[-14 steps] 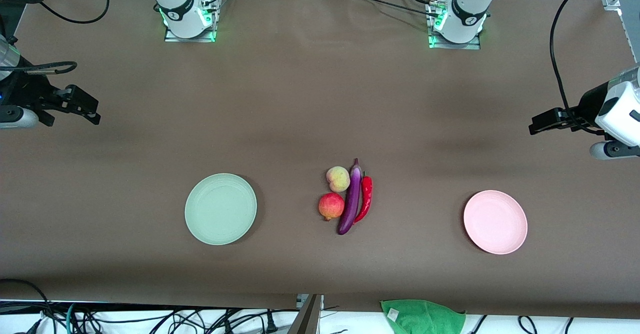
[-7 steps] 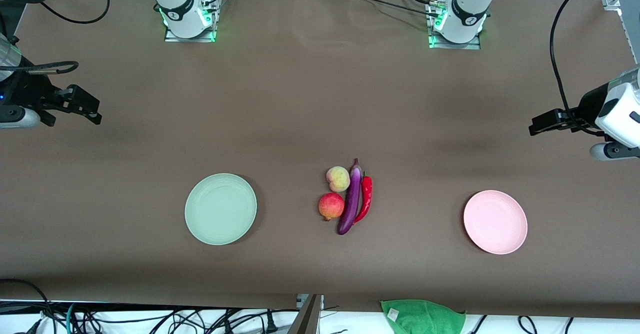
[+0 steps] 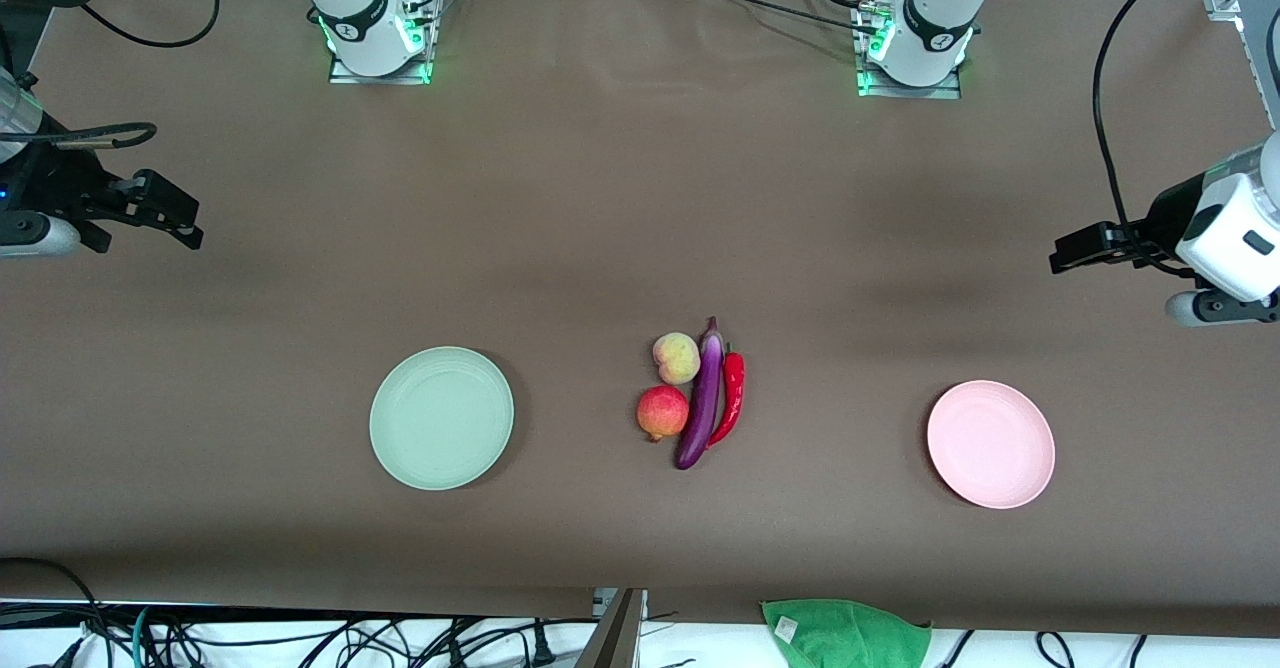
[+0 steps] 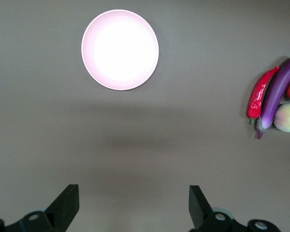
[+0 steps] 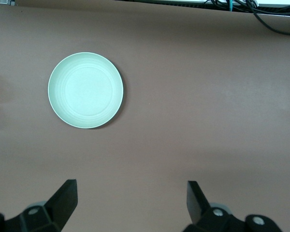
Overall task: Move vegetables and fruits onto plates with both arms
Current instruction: 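Reach the left gripper down to the red chili pepper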
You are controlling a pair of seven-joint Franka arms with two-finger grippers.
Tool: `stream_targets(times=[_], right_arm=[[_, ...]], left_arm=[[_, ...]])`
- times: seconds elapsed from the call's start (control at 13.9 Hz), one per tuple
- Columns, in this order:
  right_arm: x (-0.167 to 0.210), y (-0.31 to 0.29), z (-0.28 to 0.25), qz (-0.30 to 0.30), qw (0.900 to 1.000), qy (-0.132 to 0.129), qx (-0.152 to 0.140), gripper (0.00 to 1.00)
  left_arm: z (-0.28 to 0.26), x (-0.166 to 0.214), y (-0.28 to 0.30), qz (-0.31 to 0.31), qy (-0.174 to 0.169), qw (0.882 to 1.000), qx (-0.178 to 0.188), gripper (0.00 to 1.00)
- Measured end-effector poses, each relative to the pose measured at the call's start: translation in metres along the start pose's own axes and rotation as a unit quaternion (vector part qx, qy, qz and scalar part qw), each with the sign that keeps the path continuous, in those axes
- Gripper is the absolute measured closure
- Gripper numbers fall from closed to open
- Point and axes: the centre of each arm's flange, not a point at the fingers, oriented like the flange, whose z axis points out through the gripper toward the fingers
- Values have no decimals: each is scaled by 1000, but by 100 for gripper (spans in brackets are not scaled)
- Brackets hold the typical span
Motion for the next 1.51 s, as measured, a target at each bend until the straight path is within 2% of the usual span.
stream_targets(times=[0.36,0.65,1.08,1.51], right_arm=[[0,0,0,0,1000,0,0,0],[0,0,0,0,1000,0,0,0],[0,1,0,0,1000,0,0,0],[0,3,0,2,1000,0,0,0]], left_arm=[[21,10,10,7,-15,1000,2,0],[55,34,38,19,-3,1000,-7,0],[152,51,158,15,-2,1000,-4,0],[277,75,219,17,20,1000,-15,0]])
